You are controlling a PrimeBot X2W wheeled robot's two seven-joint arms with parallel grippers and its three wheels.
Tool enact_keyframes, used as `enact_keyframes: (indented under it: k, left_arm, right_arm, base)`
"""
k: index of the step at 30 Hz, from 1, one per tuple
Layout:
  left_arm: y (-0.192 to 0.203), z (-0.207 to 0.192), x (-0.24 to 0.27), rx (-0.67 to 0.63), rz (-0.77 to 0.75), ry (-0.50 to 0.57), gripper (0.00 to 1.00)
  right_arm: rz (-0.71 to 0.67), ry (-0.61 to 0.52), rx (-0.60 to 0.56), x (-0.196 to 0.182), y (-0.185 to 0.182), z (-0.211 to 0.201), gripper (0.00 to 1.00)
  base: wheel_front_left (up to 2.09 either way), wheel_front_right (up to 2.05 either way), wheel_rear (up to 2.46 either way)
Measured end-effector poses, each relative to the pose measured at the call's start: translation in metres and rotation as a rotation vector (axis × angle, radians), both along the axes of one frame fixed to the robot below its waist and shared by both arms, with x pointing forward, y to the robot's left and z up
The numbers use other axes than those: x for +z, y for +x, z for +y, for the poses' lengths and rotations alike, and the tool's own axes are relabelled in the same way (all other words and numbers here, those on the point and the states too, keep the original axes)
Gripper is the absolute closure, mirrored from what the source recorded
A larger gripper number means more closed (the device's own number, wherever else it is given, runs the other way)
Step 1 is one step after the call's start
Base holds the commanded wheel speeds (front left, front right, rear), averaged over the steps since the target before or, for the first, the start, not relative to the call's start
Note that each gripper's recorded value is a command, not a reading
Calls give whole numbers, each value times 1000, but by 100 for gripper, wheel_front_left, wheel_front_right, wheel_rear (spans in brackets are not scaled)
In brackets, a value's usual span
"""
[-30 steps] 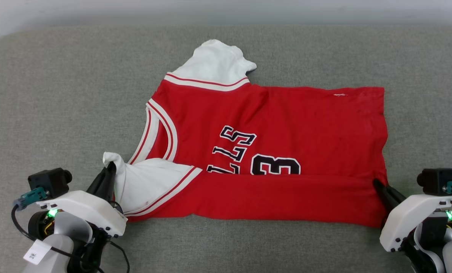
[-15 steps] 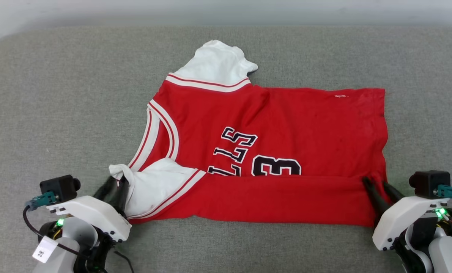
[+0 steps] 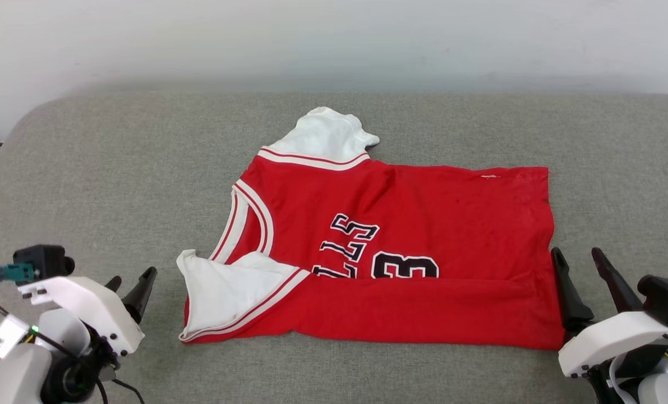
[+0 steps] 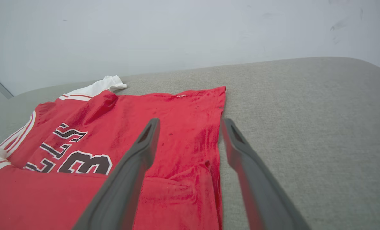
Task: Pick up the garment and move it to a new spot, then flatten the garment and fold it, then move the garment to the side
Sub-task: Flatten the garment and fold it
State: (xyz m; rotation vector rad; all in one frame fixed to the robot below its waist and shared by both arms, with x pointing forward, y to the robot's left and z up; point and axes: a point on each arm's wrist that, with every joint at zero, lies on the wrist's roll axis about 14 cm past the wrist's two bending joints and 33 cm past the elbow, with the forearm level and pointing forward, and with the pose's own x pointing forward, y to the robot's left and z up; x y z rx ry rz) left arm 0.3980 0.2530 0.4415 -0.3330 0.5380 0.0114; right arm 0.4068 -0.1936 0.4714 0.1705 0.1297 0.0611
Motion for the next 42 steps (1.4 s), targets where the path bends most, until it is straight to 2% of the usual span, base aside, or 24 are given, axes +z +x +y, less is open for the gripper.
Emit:
enact_keyframes:
  k: [11,21,26,27,28,29,37,42]
  left_arm:
    - [-13,-31,3,-180,283,-58,0]
    - [-30,-59,-52,-251,510,-79,0]
    - [-32,-63,-70,-263,572,-75,0]
    - [-31,-65,-71,-268,572,-79,40]
    - [-30,-68,-72,-269,569,-86,73]
    - [-29,-69,-72,-270,562,-93,100]
    - [-21,-72,-58,-272,464,-87,100]
    - [-15,-70,-32,-273,355,-61,100]
  right_arm:
    - [6,3,-41,6,-10,-7,0]
    - [59,12,-95,-11,-16,-20,0]
    - [80,16,-103,-17,-12,-22,0]
    - [86,18,-105,-19,-12,-23,0]
    - [96,23,-107,-21,-12,-23,0]
    - [109,30,-108,-23,-13,-24,0]
    - [227,41,-93,-31,-17,-37,0]
    - [446,23,-13,-45,-27,-41,0]
  base:
    - [0,0,0]
    - [0,0,0]
    - [0,0,0]
    - [0,0,0]
    - [0,0,0]
    - [0,0,0]
    - [0,0,0]
    - [0,0,0]
